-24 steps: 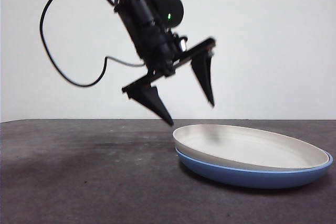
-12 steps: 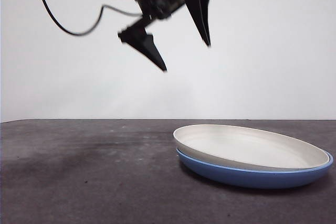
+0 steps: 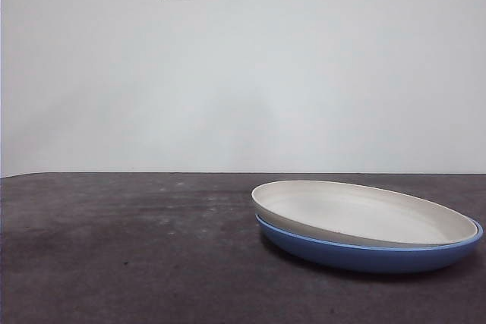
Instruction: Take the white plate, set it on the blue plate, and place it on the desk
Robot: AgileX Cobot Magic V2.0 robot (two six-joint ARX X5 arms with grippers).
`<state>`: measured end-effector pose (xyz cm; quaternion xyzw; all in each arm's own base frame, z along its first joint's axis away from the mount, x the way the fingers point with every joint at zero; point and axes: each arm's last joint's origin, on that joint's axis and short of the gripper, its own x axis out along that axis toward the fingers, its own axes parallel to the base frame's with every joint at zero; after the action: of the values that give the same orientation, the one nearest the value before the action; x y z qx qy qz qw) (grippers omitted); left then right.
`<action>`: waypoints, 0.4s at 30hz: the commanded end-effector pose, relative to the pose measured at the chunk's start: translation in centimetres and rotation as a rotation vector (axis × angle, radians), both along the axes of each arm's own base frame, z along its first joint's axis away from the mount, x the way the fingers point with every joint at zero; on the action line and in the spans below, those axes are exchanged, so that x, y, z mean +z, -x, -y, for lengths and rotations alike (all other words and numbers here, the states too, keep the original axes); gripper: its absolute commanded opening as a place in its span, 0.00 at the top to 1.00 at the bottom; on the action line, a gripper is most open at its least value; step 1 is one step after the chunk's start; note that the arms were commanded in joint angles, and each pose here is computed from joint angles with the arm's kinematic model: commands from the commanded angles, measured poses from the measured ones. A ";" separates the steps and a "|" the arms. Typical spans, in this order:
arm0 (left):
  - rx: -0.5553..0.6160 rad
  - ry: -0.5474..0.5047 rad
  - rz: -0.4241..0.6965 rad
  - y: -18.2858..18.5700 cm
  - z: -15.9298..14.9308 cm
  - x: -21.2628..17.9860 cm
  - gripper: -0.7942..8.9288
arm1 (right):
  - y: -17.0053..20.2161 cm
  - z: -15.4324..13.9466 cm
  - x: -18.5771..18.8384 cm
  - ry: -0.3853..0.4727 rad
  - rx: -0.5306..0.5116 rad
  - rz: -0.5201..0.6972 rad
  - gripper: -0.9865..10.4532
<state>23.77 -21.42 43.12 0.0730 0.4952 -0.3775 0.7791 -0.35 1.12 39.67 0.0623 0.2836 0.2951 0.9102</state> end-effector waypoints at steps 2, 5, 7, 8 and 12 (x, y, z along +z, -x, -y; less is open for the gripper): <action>-0.031 0.033 0.064 3.1 -1.6 2.8 0.25 | 0.5 0.1 0.0 0.002 0.002 -0.031 0.43; -0.060 0.088 0.119 6.3 -3.4 4.7 0.25 | 0.5 0.1 0.0 -0.002 -0.001 -0.033 0.43; -0.082 0.117 0.148 8.3 -4.6 5.6 0.26 | 0.5 0.1 0.0 -0.002 0.000 -0.033 0.43; -0.090 0.130 0.158 9.4 -5.4 5.9 0.26 | 0.5 0.1 0.0 -0.002 -0.001 -0.032 0.43; -0.095 0.149 0.197 12.8 -8.6 5.9 0.26 | 0.5 0.1 0.0 -0.002 -0.001 -0.032 0.43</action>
<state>11.65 -13.34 49.28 0.0649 0.3708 -0.4449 0.8126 -0.34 1.12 39.69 0.0638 0.2829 0.2950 0.9104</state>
